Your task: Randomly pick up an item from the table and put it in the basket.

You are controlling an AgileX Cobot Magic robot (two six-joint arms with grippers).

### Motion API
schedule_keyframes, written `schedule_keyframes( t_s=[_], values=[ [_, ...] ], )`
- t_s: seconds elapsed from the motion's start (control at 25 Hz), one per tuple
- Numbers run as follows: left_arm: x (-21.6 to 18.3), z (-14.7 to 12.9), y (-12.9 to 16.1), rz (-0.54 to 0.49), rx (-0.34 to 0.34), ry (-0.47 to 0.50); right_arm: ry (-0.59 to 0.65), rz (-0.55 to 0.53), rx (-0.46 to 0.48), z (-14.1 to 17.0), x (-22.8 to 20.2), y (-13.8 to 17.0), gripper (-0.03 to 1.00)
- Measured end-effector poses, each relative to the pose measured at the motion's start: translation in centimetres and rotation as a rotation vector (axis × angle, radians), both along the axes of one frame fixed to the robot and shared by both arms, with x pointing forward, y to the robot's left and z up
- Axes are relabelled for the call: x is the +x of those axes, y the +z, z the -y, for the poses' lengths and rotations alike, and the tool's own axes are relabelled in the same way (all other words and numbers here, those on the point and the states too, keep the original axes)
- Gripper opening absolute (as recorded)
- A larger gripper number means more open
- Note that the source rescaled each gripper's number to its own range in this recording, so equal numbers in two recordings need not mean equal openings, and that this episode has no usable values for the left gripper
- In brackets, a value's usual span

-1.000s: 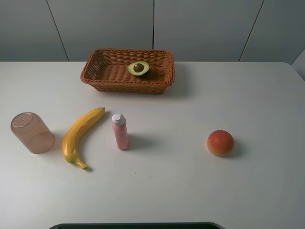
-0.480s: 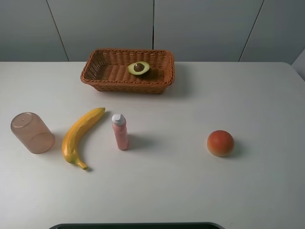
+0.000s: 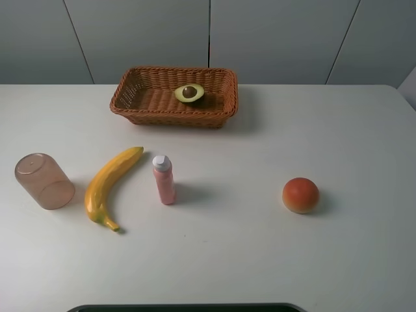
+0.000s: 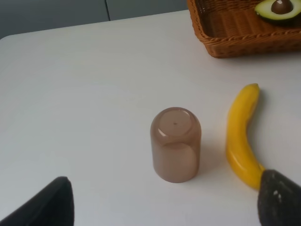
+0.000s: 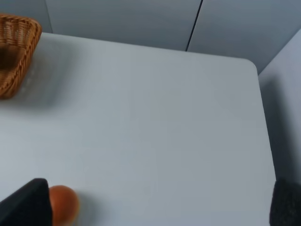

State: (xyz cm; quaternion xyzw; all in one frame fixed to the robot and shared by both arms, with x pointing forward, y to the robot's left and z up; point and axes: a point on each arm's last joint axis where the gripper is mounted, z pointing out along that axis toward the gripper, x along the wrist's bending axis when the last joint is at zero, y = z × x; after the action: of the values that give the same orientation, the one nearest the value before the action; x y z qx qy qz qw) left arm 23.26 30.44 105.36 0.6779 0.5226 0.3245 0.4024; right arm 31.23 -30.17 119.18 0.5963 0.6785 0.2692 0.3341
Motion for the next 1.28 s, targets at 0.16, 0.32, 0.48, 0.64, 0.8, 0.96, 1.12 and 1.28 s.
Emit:
schedule_keyframes(
  t_s=[0.16, 0.32, 0.48, 0.64, 0.8, 0.96, 1.12, 1.28],
  values=[
    [0.0, 0.0, 0.0, 0.0, 0.0, 0.0, -0.014, 0.035, 0.017, -0.1, -3.6, -3.1, 1.0],
    [0.0, 0.0, 0.0, 0.0, 0.0, 0.0, -0.02, 0.085, 0.028, -0.2, -5.9, -6.7, 1.0],
    [0.0, 0.0, 0.0, 0.0, 0.0, 0.0, -0.011, 0.125, 0.06, -0.4, -7.4, -10.1, 1.0],
    [0.0, 0.0, 0.0, -0.001, -0.006, 0.003, -0.009, 0.175, 0.075, -0.6, -8.5, -12.4, 1.0],
    [0.0, 0.0, 0.0, -0.001, -0.006, 0.003, -0.005, 0.166, 0.099, -0.7, -8.3, -13.9, 1.0],
    [0.0, 0.0, 0.0, -0.001, -0.006, 0.003, -0.006, 0.179, 0.101, -0.7, -8.1, -13.9, 1.0],
    [0.0, 0.0, 0.0, -0.001, -0.006, 0.003, -0.011, 0.184, 0.108, -0.7, -8.2, -13.9, 1.0],
    [0.0, 0.0, 0.0, -0.001, -0.006, 0.003, -0.012, 0.186, 0.109, -0.7, -8.2, -13.9, 1.0]
  ],
)
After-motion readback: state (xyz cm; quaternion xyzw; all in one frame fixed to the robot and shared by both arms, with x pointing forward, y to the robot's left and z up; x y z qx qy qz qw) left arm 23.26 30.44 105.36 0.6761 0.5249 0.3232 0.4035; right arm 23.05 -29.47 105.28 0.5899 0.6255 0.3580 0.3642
